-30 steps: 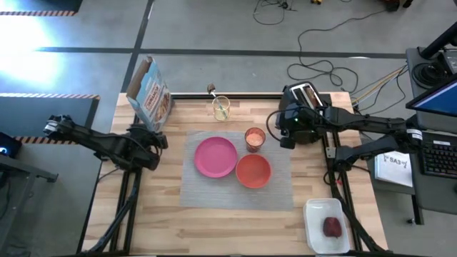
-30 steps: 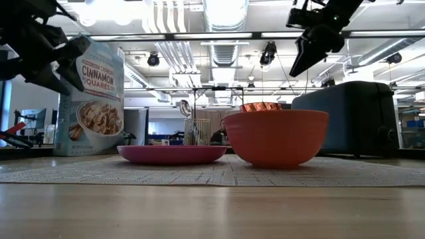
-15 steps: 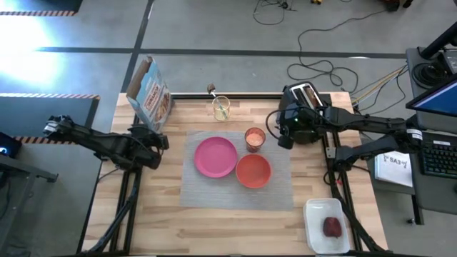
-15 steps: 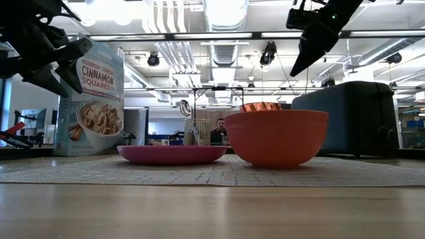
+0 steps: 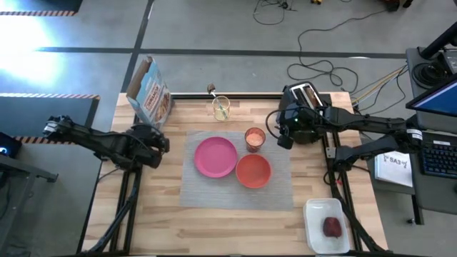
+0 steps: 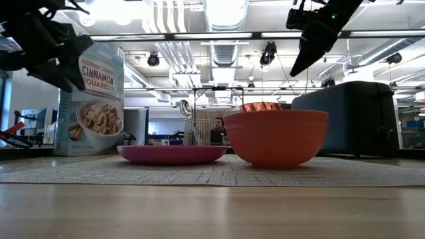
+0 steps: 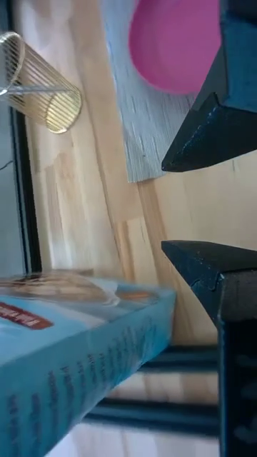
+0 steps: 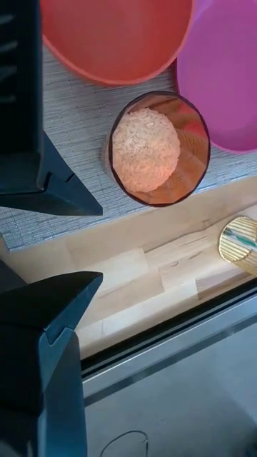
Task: Arrange a breakfast setting
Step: Pour the cereals from the cereal box in the orange bowl
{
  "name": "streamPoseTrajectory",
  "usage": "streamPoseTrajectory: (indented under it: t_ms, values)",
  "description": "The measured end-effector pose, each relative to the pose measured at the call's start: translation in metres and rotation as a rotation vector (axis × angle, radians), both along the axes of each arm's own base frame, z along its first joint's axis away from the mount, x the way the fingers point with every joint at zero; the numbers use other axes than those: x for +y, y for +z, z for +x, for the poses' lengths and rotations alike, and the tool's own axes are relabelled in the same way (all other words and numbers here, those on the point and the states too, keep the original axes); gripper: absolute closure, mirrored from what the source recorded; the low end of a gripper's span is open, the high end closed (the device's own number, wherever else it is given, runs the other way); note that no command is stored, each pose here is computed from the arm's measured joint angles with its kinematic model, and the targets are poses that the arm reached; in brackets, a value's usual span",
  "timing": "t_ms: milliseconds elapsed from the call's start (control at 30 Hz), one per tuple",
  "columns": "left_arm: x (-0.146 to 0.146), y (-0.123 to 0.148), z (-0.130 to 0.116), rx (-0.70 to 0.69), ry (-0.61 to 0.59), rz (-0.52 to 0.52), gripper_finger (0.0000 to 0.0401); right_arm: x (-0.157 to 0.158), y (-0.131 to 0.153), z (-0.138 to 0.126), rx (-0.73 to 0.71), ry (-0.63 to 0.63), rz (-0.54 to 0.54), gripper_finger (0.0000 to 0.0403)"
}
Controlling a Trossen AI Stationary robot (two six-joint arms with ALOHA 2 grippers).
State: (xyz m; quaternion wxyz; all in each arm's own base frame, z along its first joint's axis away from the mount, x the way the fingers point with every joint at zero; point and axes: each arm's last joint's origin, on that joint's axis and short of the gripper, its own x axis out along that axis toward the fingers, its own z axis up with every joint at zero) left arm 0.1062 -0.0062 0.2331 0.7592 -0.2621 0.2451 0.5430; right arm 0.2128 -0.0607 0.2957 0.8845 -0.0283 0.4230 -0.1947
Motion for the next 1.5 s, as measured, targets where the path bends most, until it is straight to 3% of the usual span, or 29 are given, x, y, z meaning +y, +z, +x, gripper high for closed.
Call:
streamPoseTrajectory:
  t_ms: [133, 433, 800, 967, 1233, 1500]
  values:
    - [0.005, -0.001, -0.004, 0.116, -0.022, -0.033, 0.025, 0.0, 0.0, 0.0, 0.0, 0.0, 0.0, 0.0275]
    - [0.022, 0.014, -0.001, 0.15, 0.076, -0.12, 0.0246, 0.0, 0.0, 0.0, 0.0, 0.0, 0.0, 0.0275]
    - [0.048, 0.007, -0.002, 0.207, 0.294, -0.119, 0.0133, 0.0, 0.0, 0.0, 0.001, 0.001, -0.001, 0.0275]
    - [0.06, -0.003, -0.001, 0.224, 0.346, -0.102, 0.0103, 0.0, 0.0, 0.0, 0.0, 0.001, -0.001, 0.0275]
    - [0.079, -0.027, 0.005, 0.222, 0.4, -0.008, 0.0097, 0.0, 0.0, 0.0, 0.0, 0.001, -0.001, 0.0275]
    - [0.08, -0.037, 0.008, 0.175, 0.411, -0.047, 0.0097, 0.0, 0.0, 0.0, 0.001, 0.001, -0.001, 0.0275]
